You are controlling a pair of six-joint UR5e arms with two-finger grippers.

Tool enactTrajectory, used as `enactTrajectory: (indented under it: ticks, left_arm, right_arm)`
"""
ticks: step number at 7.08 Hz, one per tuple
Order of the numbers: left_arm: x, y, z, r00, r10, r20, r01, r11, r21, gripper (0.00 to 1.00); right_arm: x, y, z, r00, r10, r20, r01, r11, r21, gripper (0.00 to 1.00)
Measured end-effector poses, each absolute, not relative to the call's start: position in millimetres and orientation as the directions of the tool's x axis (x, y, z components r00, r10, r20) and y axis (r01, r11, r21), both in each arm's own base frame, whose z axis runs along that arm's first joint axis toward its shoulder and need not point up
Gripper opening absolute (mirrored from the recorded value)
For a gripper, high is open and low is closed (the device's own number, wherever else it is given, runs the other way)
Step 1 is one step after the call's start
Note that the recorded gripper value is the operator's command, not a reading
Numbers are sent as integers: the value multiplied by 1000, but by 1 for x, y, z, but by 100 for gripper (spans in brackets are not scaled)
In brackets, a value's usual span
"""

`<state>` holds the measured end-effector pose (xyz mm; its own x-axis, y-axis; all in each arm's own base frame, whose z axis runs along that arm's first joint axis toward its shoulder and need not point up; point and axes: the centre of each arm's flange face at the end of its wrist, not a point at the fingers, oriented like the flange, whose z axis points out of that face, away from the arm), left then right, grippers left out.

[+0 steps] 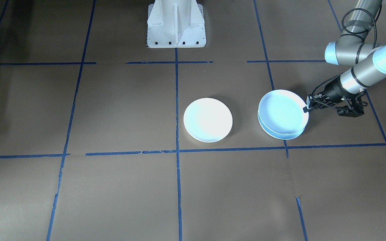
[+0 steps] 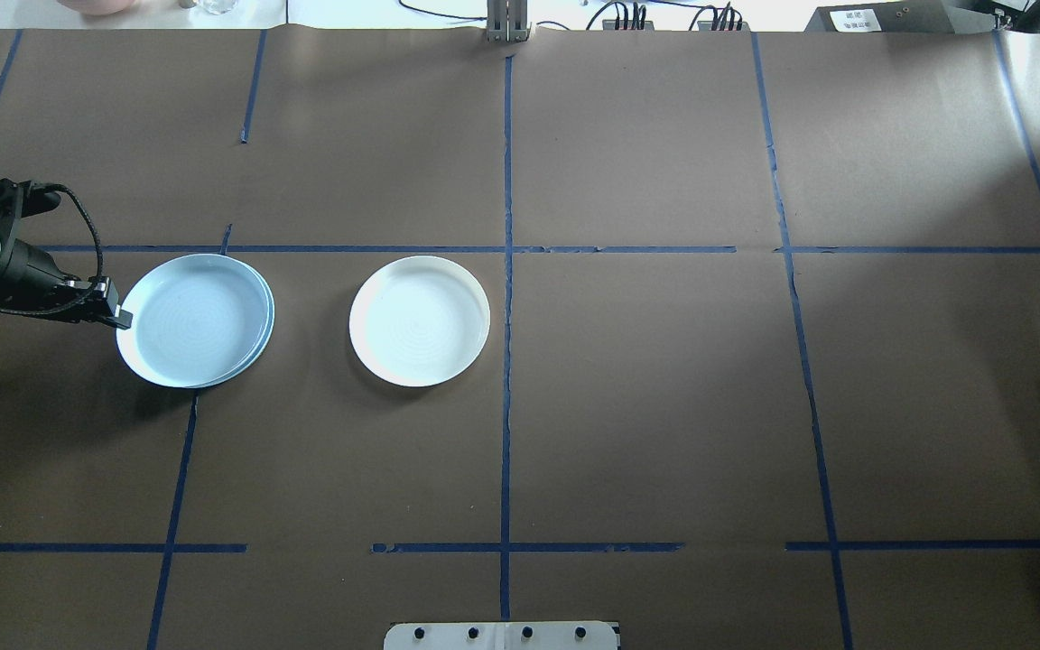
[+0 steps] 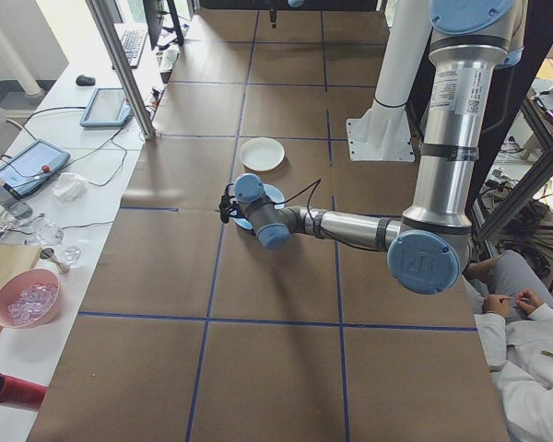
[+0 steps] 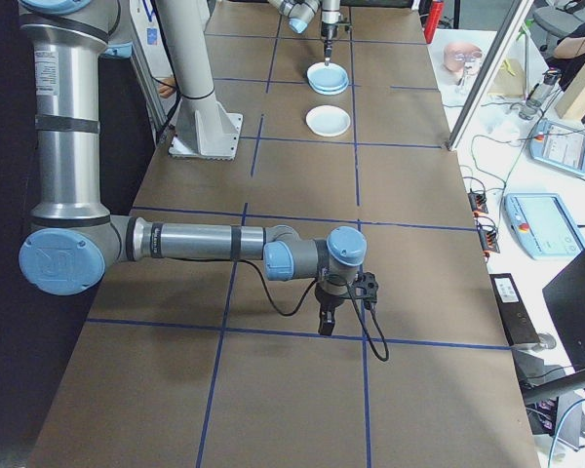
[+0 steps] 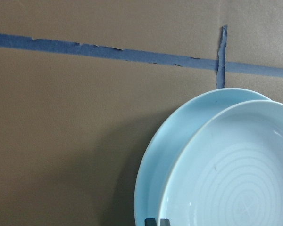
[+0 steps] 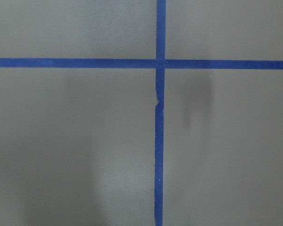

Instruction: Stack plate in center

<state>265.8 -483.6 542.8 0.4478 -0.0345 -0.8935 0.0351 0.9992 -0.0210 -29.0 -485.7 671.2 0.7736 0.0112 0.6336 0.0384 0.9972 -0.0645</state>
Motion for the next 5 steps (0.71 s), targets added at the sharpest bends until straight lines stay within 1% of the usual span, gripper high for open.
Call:
enactTrajectory:
  ticks: [2,3,5]
  left_arm:
    - [266,-485,543,451,-35,-892,42,999,-18,0]
    - [266,-486,543,453,-34,-891,45,999,-16,5]
    - [266,-487,543,454,-34,-890,48,999,-14,27]
  right_arm:
    - [-29,-486,671,774,11,634,38,997,-64,100]
    - [-29,-486,671,774,11,634,38,997,-64,100]
    - [-29,-486,671,774,11,634,38,997,-64,100]
